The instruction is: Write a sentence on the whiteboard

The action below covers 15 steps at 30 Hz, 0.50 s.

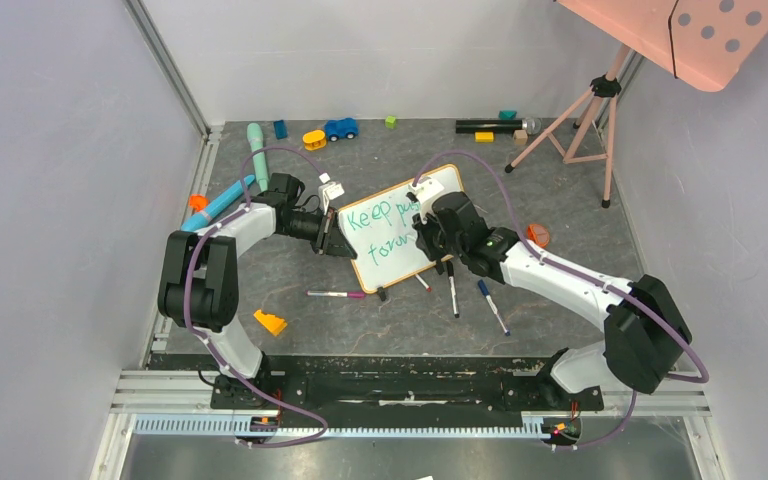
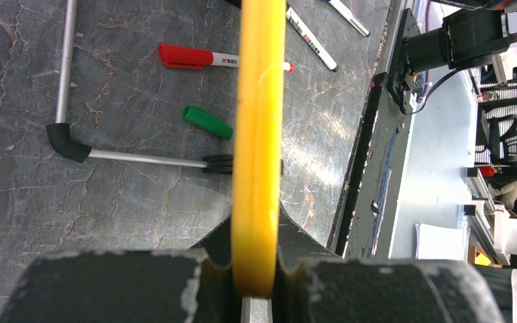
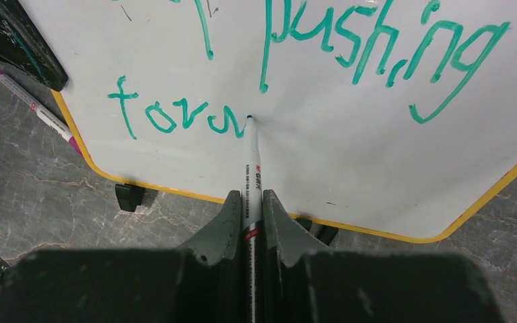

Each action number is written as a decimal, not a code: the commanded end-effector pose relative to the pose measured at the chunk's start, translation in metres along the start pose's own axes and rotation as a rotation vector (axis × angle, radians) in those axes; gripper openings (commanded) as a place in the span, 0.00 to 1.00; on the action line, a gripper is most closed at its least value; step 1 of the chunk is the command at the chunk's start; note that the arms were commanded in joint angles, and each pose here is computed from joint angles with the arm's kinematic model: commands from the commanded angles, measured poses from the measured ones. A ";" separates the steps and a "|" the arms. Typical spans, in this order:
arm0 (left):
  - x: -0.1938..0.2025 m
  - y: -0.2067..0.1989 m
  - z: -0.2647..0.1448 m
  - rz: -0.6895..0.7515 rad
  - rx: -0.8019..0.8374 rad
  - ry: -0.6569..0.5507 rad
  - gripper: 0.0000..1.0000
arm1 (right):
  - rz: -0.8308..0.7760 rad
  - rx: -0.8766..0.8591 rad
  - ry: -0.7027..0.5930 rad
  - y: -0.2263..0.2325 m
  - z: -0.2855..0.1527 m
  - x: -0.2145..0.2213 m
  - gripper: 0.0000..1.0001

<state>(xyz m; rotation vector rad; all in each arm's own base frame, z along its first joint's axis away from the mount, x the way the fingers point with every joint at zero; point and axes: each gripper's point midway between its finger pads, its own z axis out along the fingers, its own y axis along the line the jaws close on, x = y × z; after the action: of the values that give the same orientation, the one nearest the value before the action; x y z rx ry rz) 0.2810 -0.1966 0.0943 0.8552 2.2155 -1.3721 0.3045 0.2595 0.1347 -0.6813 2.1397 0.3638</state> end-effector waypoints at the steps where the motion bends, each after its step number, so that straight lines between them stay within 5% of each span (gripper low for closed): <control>1: 0.049 0.003 0.012 -0.026 -0.039 0.164 0.02 | 0.005 0.064 -0.074 -0.015 0.002 -0.029 0.00; 15: 0.049 0.003 0.012 -0.026 -0.039 0.166 0.02 | 0.026 0.025 -0.118 -0.012 -0.026 -0.025 0.00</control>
<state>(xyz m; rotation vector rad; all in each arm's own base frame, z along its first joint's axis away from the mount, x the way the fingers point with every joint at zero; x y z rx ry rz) 0.2809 -0.1966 0.0942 0.8561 2.2159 -1.3719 0.3060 0.2503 0.1587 -0.6372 2.0855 0.3778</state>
